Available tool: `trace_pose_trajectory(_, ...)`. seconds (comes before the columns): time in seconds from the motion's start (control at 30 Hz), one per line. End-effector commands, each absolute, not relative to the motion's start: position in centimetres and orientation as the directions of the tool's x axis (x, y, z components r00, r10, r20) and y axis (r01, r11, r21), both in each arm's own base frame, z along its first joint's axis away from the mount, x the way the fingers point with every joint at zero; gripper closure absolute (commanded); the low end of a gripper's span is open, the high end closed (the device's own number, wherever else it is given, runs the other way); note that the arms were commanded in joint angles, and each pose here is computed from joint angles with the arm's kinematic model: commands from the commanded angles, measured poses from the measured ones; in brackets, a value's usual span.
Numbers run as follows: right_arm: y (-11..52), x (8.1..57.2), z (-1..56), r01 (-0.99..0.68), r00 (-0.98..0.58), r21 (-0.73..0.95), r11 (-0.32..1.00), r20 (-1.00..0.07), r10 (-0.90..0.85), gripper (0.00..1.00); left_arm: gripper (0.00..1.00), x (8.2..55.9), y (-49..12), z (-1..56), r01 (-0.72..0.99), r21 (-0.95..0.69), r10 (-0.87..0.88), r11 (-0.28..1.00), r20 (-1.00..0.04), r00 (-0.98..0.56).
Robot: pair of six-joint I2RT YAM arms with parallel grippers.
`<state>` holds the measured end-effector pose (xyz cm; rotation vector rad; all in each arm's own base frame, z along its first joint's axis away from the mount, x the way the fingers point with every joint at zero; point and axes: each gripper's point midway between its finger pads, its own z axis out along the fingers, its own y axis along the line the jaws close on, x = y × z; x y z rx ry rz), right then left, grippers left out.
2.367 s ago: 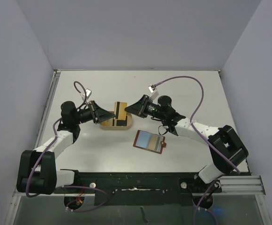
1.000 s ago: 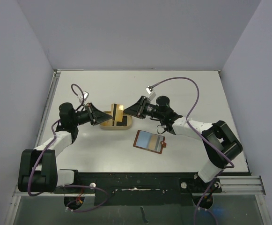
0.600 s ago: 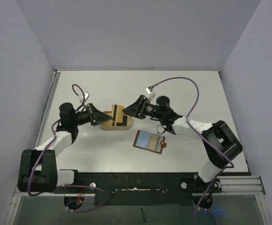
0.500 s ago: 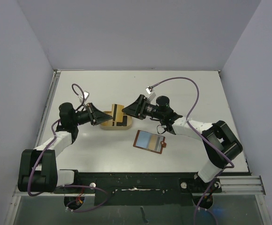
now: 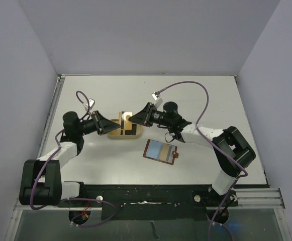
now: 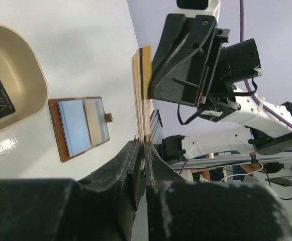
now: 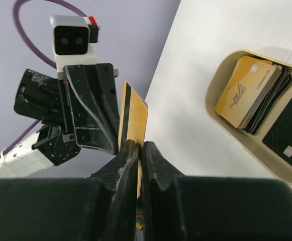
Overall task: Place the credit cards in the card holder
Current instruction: Pick up the credit card from the storage box.
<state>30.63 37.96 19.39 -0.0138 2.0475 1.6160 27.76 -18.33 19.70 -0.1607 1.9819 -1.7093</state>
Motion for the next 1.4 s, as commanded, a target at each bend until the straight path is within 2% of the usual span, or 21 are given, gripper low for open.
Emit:
trace_pose_trajectory(0.0, 37.9, 30.5, 21.9, -0.412, -0.825, 0.882, 0.229, -0.468, 0.318, 1.0, 0.86, 28.0, -17.8, 21.6, 0.325, -0.927, -0.403, 0.185, -0.373, -0.835)
trace_pose_trajectory(0.1, 37.7, 30.0, 21.9, -0.429, -0.825, 0.876, 0.219, -0.479, 0.3, 1.0, 0.73, 28.5, -16.9, 22.2, 0.335, -0.922, -0.428, 0.196, -0.387, -0.817)
trace_pose_trajectory(0.2, 38.0, 29.5, 22.3, -0.449, -0.827, 0.871, 0.197, -0.489, 0.278, 1.0, 0.66, 28.9, -16.8, 22.4, 0.343, -0.918, -0.428, 0.199, -0.397, -0.812)
trace_pose_trajectory(0.67, 39.0, 28.3, 23.0, -0.466, -0.841, 0.875, 0.129, -0.484, 0.242, 1.0, 0.63, 29.9, -16.8, 22.2, 0.341, -0.921, -0.442, 0.188, -0.389, -0.808)
trace_pose_trajectory(0.93, 39.3, 28.1, 23.0, -0.463, -0.848, 0.879, 0.116, -0.478, 0.23, 1.0, 0.78, 29.6, -17.0, 23.6, 0.362, -0.927, -0.464, 0.101, -0.366, -0.807)
trace_pose_trajectory(1.07, 39.4, 28.1, 23.0, -0.463, -0.849, 0.879, 0.113, -0.477, 0.227, 1.0, 0.98, 29.1, -17.0, 24.3, 0.37, -0.928, -0.469, 0.044, -0.346, -0.813)
trace_pose_trajectory(1.1, 39.5, 28.0, 23.0, -0.463, -0.85, 0.879, 0.112, -0.477, 0.226, 1.0, 1.0, 29.0, -17.0, 24.5, 0.373, -0.927, -0.47, 0.03, -0.343, -0.813)
trace_pose_trajectory(1.37, 39.2, 28.0, 22.4, -0.45, -0.858, 0.885, 0.12, -0.466, 0.217, 0.94, 1.0, 29.0, -16.9, 24.3, 0.369, -0.929, -0.466, 0.021, -0.336, -0.819)
